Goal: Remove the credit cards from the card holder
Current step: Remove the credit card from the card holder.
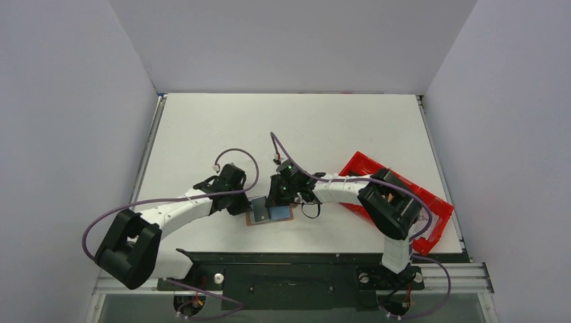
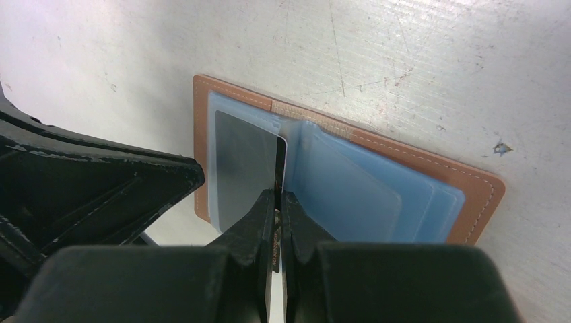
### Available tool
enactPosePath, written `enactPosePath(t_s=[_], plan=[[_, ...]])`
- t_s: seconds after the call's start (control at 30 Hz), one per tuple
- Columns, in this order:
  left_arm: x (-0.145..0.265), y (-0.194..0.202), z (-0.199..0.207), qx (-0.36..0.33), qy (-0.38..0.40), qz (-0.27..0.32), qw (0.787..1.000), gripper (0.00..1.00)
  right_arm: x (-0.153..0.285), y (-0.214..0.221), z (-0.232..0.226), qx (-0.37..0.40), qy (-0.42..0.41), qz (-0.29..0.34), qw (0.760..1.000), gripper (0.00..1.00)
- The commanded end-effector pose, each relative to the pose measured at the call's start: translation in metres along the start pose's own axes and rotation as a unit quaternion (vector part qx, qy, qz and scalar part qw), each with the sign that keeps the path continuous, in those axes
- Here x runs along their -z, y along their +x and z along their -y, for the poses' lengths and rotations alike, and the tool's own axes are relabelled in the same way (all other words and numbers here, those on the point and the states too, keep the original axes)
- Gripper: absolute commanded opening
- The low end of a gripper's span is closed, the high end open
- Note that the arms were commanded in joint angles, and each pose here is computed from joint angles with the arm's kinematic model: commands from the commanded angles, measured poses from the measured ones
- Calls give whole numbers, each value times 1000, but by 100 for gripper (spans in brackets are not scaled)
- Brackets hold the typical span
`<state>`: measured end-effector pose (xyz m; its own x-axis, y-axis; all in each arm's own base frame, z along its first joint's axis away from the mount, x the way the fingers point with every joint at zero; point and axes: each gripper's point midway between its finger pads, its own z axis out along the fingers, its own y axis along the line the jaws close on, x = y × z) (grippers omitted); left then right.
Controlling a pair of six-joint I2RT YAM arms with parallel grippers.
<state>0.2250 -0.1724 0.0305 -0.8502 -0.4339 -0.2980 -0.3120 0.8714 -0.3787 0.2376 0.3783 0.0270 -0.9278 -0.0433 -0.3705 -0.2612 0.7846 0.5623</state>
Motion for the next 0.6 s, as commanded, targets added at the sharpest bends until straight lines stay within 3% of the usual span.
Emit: enactPosePath(t_s=[0.0, 0.27, 0.57], plan=[[-1, -5, 18, -23, 28, 1, 999, 0, -6, -3, 14, 4, 27, 0, 1000, 0], [-15, 7, 5, -37, 1, -17, 999, 0, -7, -3, 14, 2, 24, -1, 1000, 0], [-27, 26, -30, -90, -116, -48, 988, 0, -2, -12, 15, 0, 23, 9, 1000, 0]])
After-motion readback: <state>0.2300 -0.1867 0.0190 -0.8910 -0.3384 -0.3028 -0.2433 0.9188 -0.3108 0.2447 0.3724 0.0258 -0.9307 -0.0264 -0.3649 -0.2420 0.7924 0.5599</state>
